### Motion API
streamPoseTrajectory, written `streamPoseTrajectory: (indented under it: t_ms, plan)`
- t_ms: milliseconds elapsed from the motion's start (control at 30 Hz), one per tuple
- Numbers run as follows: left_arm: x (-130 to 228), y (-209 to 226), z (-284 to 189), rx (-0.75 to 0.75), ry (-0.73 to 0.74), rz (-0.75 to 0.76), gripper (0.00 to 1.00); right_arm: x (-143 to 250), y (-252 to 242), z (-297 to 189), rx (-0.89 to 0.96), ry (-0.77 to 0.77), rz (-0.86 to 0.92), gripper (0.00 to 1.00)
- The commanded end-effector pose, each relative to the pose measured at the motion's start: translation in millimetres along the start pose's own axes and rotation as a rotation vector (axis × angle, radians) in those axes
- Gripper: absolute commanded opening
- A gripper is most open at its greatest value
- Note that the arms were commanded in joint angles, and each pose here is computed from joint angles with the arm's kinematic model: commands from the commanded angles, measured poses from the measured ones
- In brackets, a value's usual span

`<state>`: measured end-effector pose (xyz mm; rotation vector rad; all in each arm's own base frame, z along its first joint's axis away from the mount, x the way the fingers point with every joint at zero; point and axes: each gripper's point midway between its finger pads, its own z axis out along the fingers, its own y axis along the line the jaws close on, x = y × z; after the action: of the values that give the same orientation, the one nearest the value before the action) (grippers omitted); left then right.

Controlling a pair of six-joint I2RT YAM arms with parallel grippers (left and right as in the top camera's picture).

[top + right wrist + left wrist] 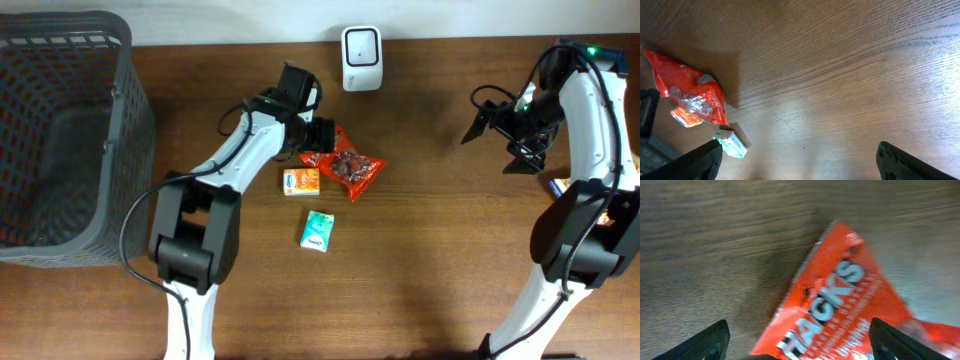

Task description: Scan the item barcode

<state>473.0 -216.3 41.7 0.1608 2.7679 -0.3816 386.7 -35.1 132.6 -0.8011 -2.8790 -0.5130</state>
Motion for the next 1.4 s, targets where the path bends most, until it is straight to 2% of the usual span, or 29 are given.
streamPoseTrajectory:
  t_ms: [0,200,367,533,600,667,700,867,1000,1033,1100,1167,1267,1367]
  plan:
    - [2.2,11.7,3.2,-0.066,-0.002,-0.002,0.89,-0.6,1.8,-7.1,-0.008,-0.021,-0.005,0.98]
    - [29.7,-2.8,11.9,0.023,0.089,-0.005,0.88,-0.6,1.8,-7.1,-0.008,-0.021,-0.005,0.98]
    - [42.4,-4.0,20.3,0.03,0.109,0.0,0.87,-0.6,1.8,-7.1,-0.008,-0.021,-0.005,0.98]
    - [41.6,-19.1,22.2,0.107,0.102,0.007,0.84,-0.6,1.8,-7.3,-0.008,-0.021,-0.005,0.98]
    - [37.0,-22.9,22.1,0.126,0.084,0.011,0.77,-0.6,1.8,-7.3,-0.008,-0.021,-0.005,0.98]
    - [32.0,-24.6,22.3,0.133,0.064,0.016,0.76,-0.6,1.8,-7.1,-0.008,-0.021,-0.005,0.98]
    - [30.1,-26.2,22.2,0.141,0.056,0.018,0.74,-0.6,1.8,-7.3,-0.008,-0.021,-0.006,0.98]
    - [27.2,-38.4,20.5,0.204,0.048,0.026,0.42,-9.7,4.6,-7.7,-0.019,-0.058,0.003,0.98]
    - [29.0,-38.0,21.2,0.203,0.053,0.026,0.41,-31.9,11.9,-10.0,-0.046,-0.147,-0.03,0.98]
    - [29.2,-37.9,21.4,0.203,0.053,0.026,0.38,-33.8,12.6,-10.4,-0.049,-0.155,-0.033,0.98]
    - [28.3,-38.2,21.5,0.204,0.049,0.027,0.22,-34.8,13.0,-10.5,-0.05,-0.159,-0.035,0.98]
    - [27.6,-37.6,21.7,0.2,0.046,0.027,0.0,-34.8,13.2,-10.7,-0.051,-0.159,-0.035,0.98]
    - [27.7,-37.1,21.8,0.197,0.045,0.027,0.0,-38.1,19.9,-11.7,-0.086,-0.17,-0.045,0.98]
    - [20.8,-35.6,17.4,0.2,0.027,0.025,0.0,-24.0,18.4,-9.4,-0.087,-0.111,-0.027,0.98]
